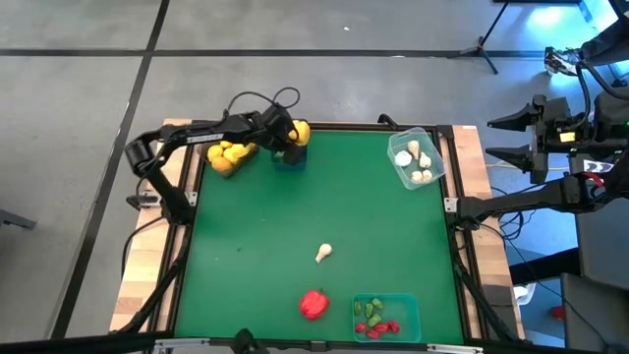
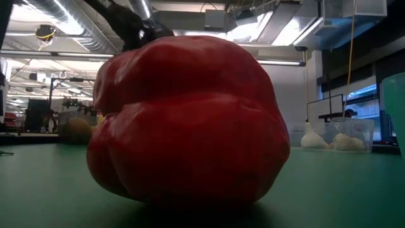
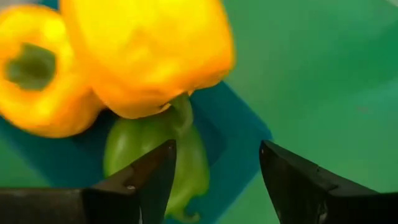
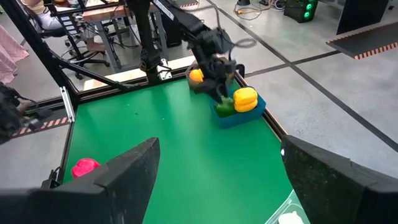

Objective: Sort produce into baskets
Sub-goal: Put the red bell pepper into the blue bin

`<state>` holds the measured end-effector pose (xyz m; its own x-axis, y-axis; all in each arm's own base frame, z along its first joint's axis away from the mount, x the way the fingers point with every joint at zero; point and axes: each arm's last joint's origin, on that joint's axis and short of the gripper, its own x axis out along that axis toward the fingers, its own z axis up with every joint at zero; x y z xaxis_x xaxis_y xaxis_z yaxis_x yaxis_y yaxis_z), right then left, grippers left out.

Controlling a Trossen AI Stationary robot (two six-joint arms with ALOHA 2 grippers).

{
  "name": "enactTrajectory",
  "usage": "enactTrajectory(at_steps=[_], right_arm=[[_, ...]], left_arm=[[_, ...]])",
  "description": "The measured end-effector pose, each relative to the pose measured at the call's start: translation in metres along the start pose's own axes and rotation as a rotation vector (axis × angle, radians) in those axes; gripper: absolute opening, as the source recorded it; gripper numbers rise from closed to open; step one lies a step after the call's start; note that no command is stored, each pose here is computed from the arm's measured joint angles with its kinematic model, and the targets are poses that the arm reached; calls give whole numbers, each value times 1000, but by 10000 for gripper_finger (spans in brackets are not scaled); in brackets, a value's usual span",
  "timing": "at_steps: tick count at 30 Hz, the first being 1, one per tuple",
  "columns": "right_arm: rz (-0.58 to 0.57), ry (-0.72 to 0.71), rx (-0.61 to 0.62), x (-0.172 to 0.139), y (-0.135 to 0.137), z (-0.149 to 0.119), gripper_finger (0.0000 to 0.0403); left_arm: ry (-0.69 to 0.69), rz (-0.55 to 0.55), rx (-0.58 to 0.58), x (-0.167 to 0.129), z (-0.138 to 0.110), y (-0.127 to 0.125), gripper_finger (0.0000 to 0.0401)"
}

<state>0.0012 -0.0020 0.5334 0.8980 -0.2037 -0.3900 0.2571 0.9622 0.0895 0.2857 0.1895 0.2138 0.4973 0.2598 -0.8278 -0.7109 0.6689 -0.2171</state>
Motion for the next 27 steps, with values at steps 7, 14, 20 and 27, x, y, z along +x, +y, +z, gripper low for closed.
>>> enactTrajectory(at_steps=[7,14,20,27], right_arm=[[0,0,-16,0,0,0,328],[0,0,-21,0,0,0,328],[11,1,-21,0,0,0,328],[45,13,-26,2,1,0,328]], left_arm=[[-33,3,40,-45,-1,-8,222],[-56,-244,153,-86,-24,-68,221],[-8,-449,210,-99,-69,-145,221],[4,-601,139,-101,-111,-206,221]])
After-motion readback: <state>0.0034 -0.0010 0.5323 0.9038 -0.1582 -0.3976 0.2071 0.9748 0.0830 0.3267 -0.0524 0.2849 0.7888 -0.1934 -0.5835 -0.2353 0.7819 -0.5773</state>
